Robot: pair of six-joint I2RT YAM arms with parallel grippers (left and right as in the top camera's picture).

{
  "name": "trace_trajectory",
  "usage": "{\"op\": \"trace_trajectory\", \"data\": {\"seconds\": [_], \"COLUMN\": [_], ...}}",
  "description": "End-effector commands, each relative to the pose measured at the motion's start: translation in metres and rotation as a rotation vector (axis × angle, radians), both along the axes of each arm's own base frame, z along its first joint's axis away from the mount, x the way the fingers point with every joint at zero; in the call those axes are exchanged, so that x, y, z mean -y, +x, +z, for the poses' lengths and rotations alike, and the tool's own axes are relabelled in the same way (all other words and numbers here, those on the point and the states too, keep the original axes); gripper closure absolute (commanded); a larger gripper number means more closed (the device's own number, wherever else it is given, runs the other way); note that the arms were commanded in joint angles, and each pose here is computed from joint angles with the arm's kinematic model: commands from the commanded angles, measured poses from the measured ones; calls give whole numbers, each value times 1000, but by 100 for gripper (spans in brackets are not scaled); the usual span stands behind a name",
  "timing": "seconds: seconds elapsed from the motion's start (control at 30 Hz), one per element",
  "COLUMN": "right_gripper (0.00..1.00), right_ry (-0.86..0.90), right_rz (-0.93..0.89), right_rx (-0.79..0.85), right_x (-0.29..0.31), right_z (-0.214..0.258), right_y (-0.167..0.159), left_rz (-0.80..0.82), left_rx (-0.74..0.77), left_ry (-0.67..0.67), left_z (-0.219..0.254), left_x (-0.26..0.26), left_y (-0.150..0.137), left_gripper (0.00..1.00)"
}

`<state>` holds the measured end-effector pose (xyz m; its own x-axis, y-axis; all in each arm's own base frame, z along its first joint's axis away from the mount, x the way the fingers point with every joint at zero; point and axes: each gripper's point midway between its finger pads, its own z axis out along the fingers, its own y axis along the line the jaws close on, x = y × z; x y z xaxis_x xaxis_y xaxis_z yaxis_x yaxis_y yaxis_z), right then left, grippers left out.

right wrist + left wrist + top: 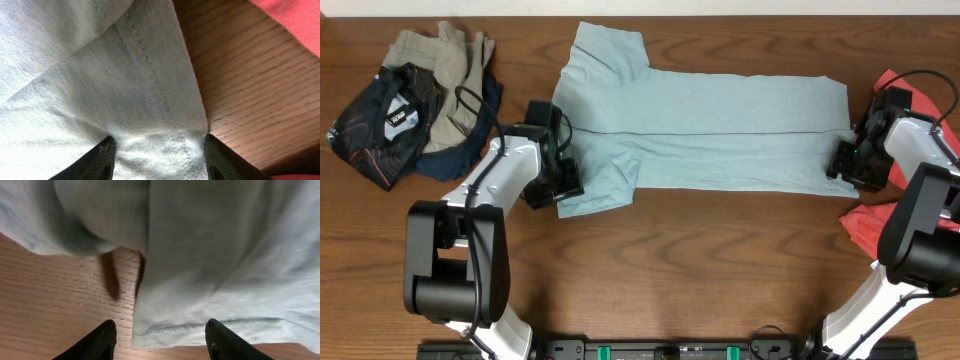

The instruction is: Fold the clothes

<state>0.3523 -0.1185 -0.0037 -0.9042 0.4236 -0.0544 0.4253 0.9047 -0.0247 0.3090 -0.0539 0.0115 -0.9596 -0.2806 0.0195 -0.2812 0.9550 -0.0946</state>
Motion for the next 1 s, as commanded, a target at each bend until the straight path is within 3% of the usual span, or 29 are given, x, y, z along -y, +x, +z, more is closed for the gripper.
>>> {"op": "trace_trajectory", "data": {"seconds": [0.0, 0.07, 0.2, 0.37, 0.5, 0.63, 0.67, 0.7, 0.73, 0.77, 0.83, 0.97], "right_gripper": [44, 44, 44, 44, 44, 44, 44, 44, 44, 44, 43, 43], "right_ry": [-24, -23, -23, -23, -23, -22, -22, -21, -21, -21, -21, -22], "right_rz": [1, 1, 1, 1, 1, 1, 1, 1, 2, 2, 1, 1], "right_rx": [-34, -34, -34, -35, -35, -39, -40, -40, -40, -40, -40, -39], "right_x": [0, 0, 0, 0, 0, 0, 0, 0, -1, -1, 0, 0], "right_z": [-7, -7, -7, -7, -7, -7, -7, -7, -7, -7, -7, -7], "right_y": [-9, -9, -9, -9, -9, -10, -10, -10, -10, -10, -10, -10], "left_rz": [-7, -3, -5, -60, -80, 53, 77, 93, 107, 125, 140, 116], "left_rx": [-40, -44, -42, 53, 261, 481, 528, 575, 611, 614, 583, 441], "left_ry": [25, 25, -54, -327, -481, -518, -525, -529, -534, -539, -538, -465], "left_z": [-14, -17, -16, 12, 64, 118, 130, 140, 147, 148, 143, 112], "left_x": [-5, -5, 9, 54, 67, 44, 38, 32, 28, 26, 25, 23], "left_y": [-14, -17, -16, 12, 71, 137, 149, 160, 168, 169, 164, 133], "left_gripper": [41, 50, 94, 94, 94, 94, 91, 66, 47, 38, 33, 32]}}
